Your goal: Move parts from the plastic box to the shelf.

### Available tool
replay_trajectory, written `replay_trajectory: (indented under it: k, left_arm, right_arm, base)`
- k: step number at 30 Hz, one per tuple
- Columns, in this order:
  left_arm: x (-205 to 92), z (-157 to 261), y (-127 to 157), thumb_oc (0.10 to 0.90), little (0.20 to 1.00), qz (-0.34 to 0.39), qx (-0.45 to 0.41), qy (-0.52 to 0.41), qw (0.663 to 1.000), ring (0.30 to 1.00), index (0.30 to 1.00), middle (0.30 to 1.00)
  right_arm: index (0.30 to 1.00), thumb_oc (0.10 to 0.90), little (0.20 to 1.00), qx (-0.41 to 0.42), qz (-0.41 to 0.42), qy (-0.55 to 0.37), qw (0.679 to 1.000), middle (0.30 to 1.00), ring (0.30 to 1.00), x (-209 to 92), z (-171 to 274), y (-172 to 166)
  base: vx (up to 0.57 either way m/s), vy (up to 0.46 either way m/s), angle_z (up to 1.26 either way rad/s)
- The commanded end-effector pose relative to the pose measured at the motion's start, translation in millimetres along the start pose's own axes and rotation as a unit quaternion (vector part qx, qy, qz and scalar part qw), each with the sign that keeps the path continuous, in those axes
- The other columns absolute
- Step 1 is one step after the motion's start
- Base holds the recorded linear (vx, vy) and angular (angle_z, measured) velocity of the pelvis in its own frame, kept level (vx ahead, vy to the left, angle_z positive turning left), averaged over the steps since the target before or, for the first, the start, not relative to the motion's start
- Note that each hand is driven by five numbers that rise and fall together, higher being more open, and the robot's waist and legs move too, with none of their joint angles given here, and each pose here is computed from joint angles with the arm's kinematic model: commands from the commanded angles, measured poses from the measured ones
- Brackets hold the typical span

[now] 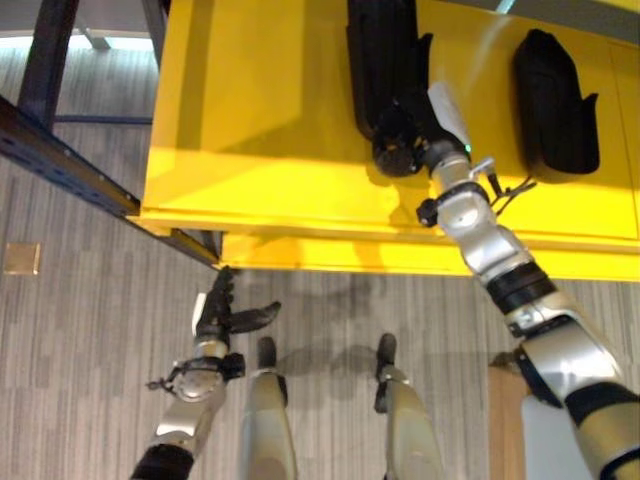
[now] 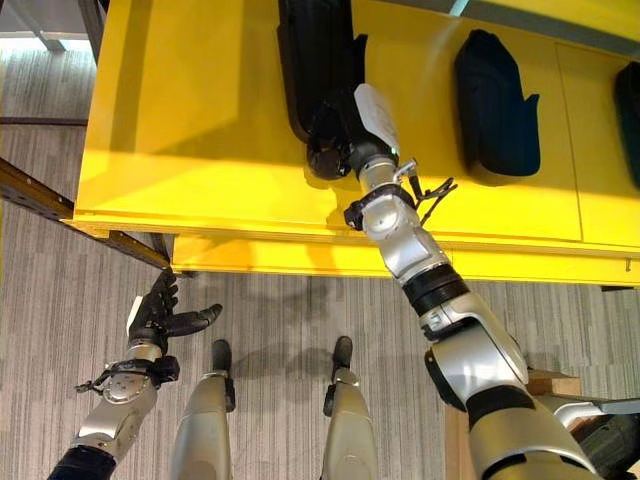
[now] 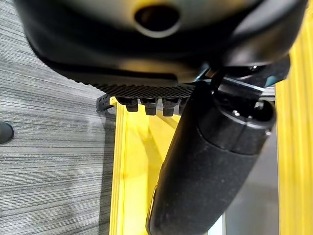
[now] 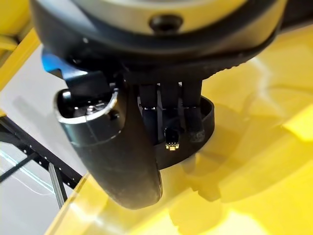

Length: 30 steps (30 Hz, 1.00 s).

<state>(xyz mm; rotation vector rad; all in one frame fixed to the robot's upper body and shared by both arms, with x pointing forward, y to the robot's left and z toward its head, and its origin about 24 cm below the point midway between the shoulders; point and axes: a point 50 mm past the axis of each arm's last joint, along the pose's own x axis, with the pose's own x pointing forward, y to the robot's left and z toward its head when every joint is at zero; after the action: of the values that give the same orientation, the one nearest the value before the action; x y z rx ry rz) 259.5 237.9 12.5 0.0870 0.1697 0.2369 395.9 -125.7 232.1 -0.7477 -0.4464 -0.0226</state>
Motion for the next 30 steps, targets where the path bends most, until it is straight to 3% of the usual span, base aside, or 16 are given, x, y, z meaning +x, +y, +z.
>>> replay_trajectory:
  k: [1,30]
  left_arm:
    - [-0.3,30.6,10.7,0.9,1.0,0.015,0.007,-0.079,0.997,1.0,1.0,1.0]
    - [-1.0,28.2,13.5,0.9,1.0,0.031,0.013,-0.073,0.997,1.0,1.0,1.0]
  right_arm:
    - [0.3,0.4,0.3,0.015,0.023,0.057,0.998,0.3,0.3,-15.4,-31.0,3.8]
    - [0.3,0.4,0.3,0.023,0.016,0.046,0.999,0.3,0.3,-62.0,-49.7,1.1]
  base:
    - [0.0,0.0,0.0]
    - [0.0,0.0,0.0]
